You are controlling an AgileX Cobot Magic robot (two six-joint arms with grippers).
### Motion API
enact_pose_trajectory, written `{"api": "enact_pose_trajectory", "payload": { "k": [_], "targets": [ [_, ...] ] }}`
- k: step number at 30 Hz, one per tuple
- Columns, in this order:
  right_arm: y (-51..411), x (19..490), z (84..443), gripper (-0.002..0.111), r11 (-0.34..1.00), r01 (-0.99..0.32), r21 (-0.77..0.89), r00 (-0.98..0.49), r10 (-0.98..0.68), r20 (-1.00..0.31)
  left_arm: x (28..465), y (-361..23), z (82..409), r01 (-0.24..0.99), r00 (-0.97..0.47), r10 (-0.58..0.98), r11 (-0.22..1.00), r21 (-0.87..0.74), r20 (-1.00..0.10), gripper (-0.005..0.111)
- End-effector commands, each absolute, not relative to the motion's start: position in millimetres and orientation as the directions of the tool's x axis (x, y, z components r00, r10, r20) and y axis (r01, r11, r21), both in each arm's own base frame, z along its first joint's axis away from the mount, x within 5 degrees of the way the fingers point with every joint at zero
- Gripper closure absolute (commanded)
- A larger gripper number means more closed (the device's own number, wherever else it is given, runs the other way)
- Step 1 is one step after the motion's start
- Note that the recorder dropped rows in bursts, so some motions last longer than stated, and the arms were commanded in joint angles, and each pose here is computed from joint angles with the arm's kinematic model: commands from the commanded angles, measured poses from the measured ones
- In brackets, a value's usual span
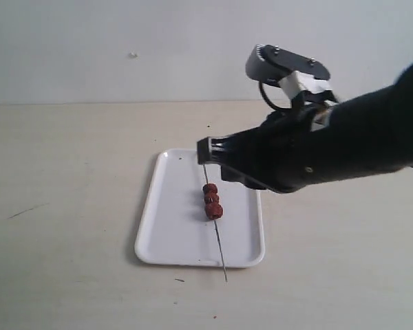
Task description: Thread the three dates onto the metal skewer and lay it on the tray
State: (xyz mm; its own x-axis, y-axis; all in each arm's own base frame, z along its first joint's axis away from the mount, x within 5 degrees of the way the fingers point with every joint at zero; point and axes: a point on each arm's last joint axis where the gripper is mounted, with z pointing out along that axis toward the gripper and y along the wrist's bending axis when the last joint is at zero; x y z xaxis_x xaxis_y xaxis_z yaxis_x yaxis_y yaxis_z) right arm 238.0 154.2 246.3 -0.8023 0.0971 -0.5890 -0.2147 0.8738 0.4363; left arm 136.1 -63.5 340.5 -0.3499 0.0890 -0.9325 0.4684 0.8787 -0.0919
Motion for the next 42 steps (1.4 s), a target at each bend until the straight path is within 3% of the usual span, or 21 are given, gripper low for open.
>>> {"api": "enact_pose_trajectory", "payload": {
  "k": [1, 10, 24, 31, 42],
  "targets": [
    [129.6, 199.4, 261.3, 0.108, 0.869, -0.281, 0.407, -0.739, 0.074, -0.669, 102.4, -54.1, 333.8, 0.484, -0.311, 0.055, 0.869, -0.108, -0.949, 0.106],
    [108.1, 160.6, 292.0, 0.108, 0.831, -0.341, 0.439, -0.656, 0.124, -0.745, 62.9, -46.4, 327.2, 0.541, -0.290, 0.086, 0.836, -0.090, -0.953, 0.106],
    [100.5, 147.6, 307.9, 0.108, 0.811, -0.373, 0.450, -0.600, 0.159, -0.784, 58.5, -45.1, 328.3, 0.544, -0.275, 0.084, 0.835, -0.084, -0.958, 0.106],
    [96.3, 153.1, 308.9, 0.108, 0.850, -0.430, 0.305, -0.485, 0.068, -0.872, 58.5, -45.1, 328.3, 0.544, -0.275, 0.084, 0.835, -0.084, -0.958, 0.106],
    [40.8, 142.9, 254.9, 0.108, 0.937, -0.190, 0.295, -0.218, 0.252, -0.943, 57.9, -45.3, 327.0, 0.549, -0.286, 0.094, 0.832, -0.082, -0.954, 0.106]
  ]
}}
